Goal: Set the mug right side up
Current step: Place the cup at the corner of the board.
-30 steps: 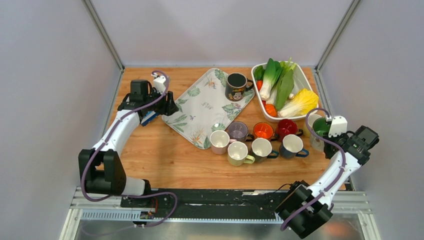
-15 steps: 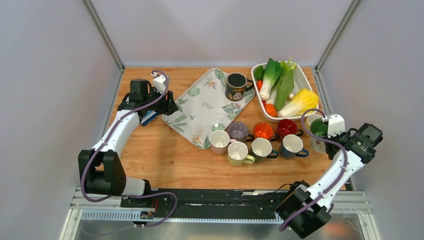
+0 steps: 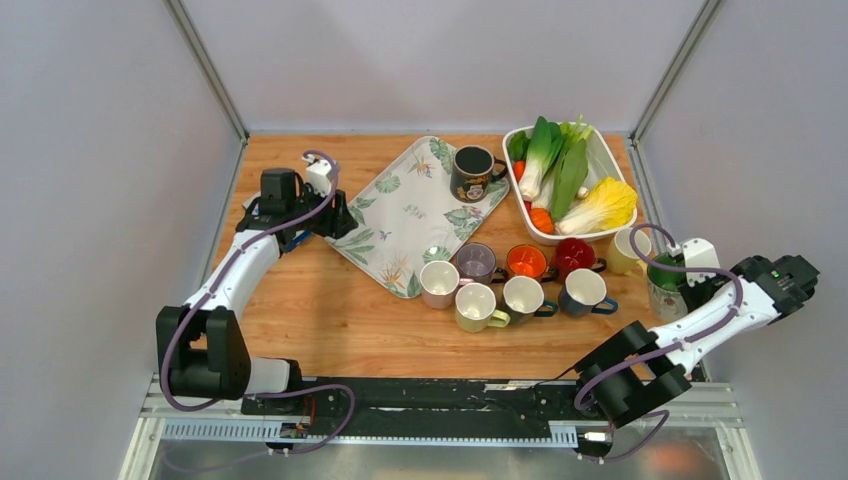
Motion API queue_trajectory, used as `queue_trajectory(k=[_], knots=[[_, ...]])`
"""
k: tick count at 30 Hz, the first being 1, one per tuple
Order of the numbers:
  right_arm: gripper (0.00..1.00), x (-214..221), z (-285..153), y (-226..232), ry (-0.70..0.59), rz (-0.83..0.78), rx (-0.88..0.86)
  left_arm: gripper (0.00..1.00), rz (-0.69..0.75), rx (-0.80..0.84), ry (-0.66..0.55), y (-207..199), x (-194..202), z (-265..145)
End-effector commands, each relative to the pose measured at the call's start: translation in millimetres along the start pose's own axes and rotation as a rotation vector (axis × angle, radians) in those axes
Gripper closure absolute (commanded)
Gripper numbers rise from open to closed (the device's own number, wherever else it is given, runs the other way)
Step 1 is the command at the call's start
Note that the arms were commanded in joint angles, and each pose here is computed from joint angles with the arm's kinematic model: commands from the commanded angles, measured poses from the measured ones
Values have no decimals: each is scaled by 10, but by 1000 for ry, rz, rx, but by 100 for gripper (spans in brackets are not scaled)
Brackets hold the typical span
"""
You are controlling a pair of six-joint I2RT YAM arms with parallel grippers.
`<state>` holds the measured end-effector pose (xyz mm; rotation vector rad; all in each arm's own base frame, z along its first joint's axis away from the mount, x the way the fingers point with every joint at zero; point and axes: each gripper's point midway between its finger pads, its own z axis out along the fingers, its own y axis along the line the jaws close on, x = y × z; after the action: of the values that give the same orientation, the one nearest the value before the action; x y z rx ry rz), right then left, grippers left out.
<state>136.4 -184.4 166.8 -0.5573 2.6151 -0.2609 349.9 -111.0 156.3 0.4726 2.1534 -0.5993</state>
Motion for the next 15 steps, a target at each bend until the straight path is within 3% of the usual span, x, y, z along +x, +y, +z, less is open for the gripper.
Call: queue_trajectory(k=[1,15], knots=[[100,-192,-53,-239,-103,-274,18,41,45,2,-86,-23,-249,-81],[100,-209,533,-236,-229,-393,-69,42,19,3,-51,-23,-397,-108]])
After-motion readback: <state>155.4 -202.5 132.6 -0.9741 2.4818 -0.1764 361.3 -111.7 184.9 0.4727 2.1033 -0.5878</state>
